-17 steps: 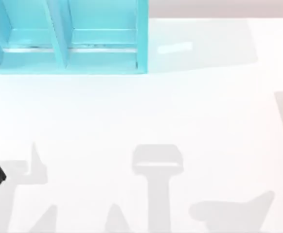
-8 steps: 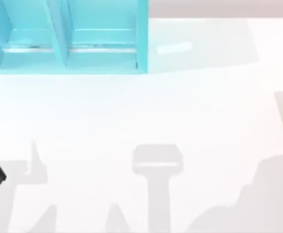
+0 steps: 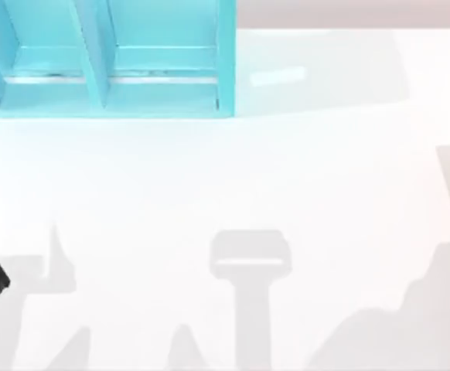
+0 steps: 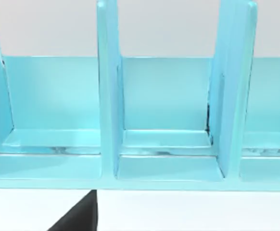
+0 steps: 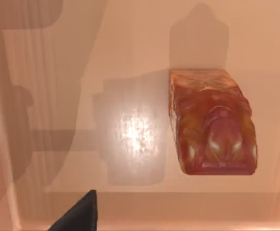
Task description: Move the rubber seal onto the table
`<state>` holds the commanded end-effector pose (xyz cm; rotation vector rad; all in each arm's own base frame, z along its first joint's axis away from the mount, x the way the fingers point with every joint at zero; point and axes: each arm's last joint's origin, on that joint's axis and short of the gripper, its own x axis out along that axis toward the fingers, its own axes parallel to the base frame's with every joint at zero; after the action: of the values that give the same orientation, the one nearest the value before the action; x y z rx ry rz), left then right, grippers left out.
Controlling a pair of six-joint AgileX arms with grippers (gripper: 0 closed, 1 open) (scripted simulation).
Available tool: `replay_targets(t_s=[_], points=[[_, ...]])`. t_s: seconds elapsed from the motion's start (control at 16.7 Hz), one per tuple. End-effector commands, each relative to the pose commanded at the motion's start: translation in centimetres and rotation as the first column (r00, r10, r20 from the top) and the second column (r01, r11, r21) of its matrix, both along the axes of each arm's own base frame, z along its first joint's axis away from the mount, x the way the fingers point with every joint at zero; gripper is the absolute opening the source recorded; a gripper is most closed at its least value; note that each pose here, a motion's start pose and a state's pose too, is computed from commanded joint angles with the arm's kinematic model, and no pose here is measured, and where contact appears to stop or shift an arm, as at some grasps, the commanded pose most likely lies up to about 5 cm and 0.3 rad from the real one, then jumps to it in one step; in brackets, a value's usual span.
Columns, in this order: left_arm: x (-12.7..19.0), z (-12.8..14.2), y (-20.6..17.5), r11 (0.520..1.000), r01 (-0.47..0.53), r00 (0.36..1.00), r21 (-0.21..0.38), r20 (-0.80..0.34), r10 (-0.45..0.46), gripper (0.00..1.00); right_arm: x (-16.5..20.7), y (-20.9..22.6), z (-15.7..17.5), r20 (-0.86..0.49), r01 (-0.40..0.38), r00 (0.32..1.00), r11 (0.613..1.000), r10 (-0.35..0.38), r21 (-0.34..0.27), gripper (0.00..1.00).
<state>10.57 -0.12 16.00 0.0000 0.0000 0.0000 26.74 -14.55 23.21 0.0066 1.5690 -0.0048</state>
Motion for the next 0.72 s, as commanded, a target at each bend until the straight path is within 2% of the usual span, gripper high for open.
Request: replay_targets(t_s=[0.3,0.72], points=[[0.0,0.0,0.0,1.000,0.000,1.000,0.000,0.000,0.000,1.00,-0.2,0.0,-2.1,-0.001,0.004,1.000,1.000,-0.004,0.001,1.00],[0.0,0.0,0.0,1.000,0.000,1.000,0.000,0.000,0.000,1.00,0.0,-0.2,-8.4,0.003,0.004,1.000,1.000,-0.004,-0.002,1.00]])
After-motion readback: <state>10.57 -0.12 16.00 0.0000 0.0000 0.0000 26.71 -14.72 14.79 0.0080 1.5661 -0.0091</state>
